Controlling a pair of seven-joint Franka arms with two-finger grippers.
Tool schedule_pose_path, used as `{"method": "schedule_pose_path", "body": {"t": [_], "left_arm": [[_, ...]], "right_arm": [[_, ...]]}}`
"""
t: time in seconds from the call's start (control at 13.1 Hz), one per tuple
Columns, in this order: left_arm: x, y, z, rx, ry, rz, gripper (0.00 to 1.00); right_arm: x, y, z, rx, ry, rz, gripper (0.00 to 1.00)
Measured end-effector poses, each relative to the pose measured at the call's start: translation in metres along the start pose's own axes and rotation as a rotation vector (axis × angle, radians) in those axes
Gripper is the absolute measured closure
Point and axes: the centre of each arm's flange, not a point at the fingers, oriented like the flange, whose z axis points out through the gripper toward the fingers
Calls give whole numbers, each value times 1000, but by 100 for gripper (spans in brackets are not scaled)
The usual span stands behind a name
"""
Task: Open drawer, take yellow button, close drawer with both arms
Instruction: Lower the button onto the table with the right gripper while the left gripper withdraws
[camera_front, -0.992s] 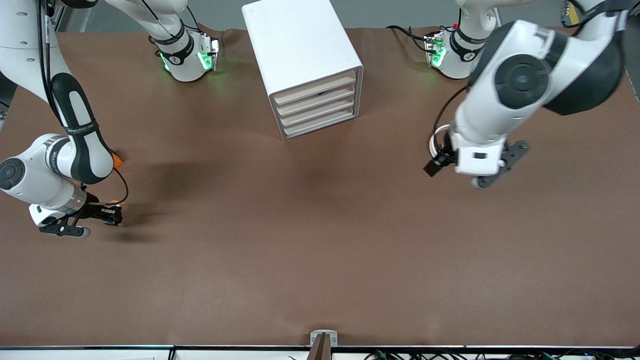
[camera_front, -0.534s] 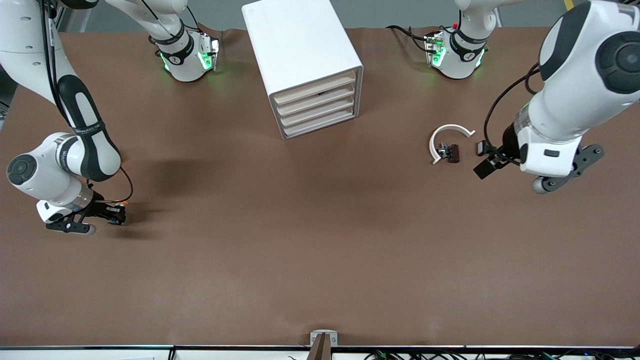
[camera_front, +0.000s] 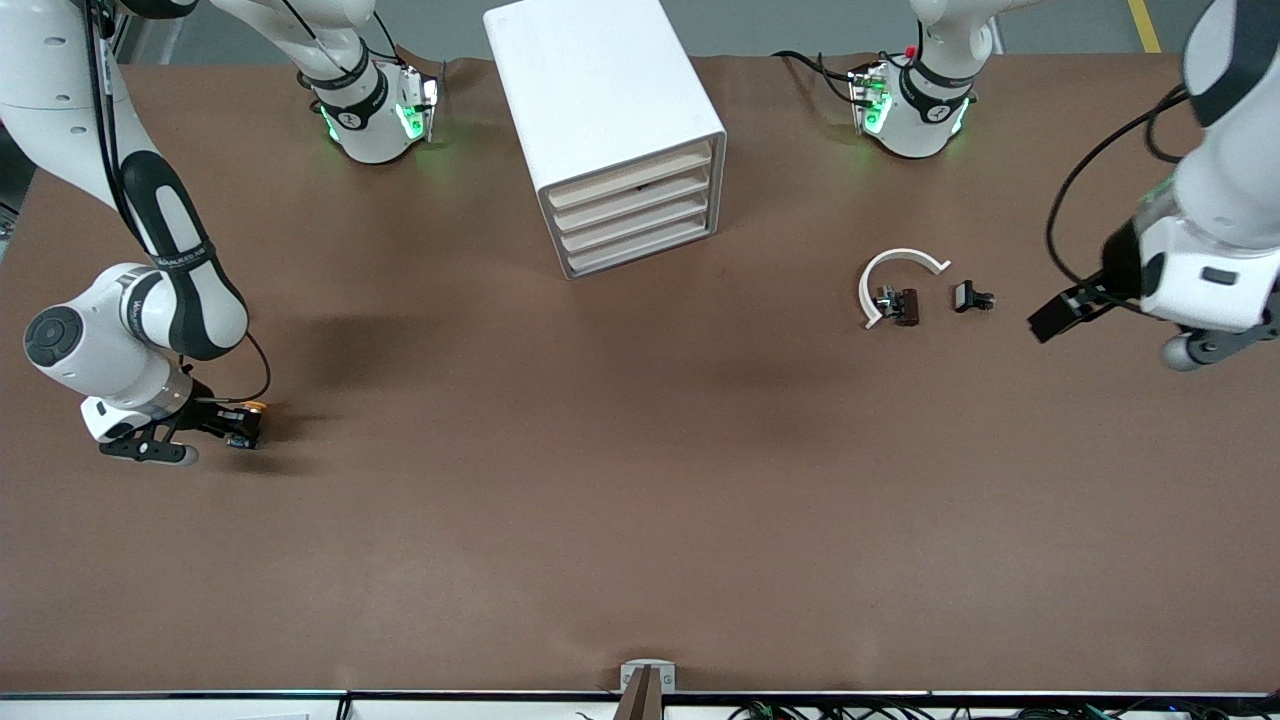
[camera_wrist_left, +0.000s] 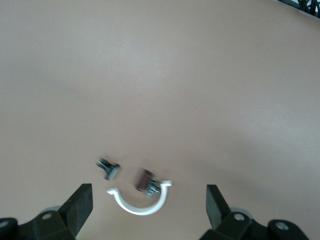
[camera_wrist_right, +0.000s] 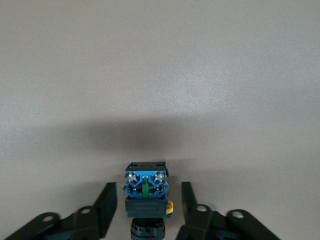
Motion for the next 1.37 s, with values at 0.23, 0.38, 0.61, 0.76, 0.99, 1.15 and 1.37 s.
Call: {"method": "schedule_pose_path", "body": {"t": [0.23, 0.38, 0.61, 0.76, 0.99, 1.15, 1.37], "left_arm": [[2, -41, -16, -40, -30, 107, 0], [-7, -58, -22, -37, -43, 155, 0], [-27, -76, -27, -29, -45, 243, 0], [-39, -90, -29, -28, -45, 284, 0], [-55, -97, -31, -26, -45, 318, 0], [-59, -96, -32, -33, -47, 328, 0], [-60, -93, -28, -38, -57, 341, 0]], "right_arm": [[8, -4, -13, 10, -21, -8, 1], [19, -6, -46, 30, -79, -13, 0], [29, -10, -135, 68, -179, -26, 0], [25, -13, -201, 89, -240, -37, 0], [11, -19, -276, 85, -311, 0, 0], [3, -35, -319, 36, -339, 17, 0], [-5, -61, -355, 3, -330, 3, 0]]}}
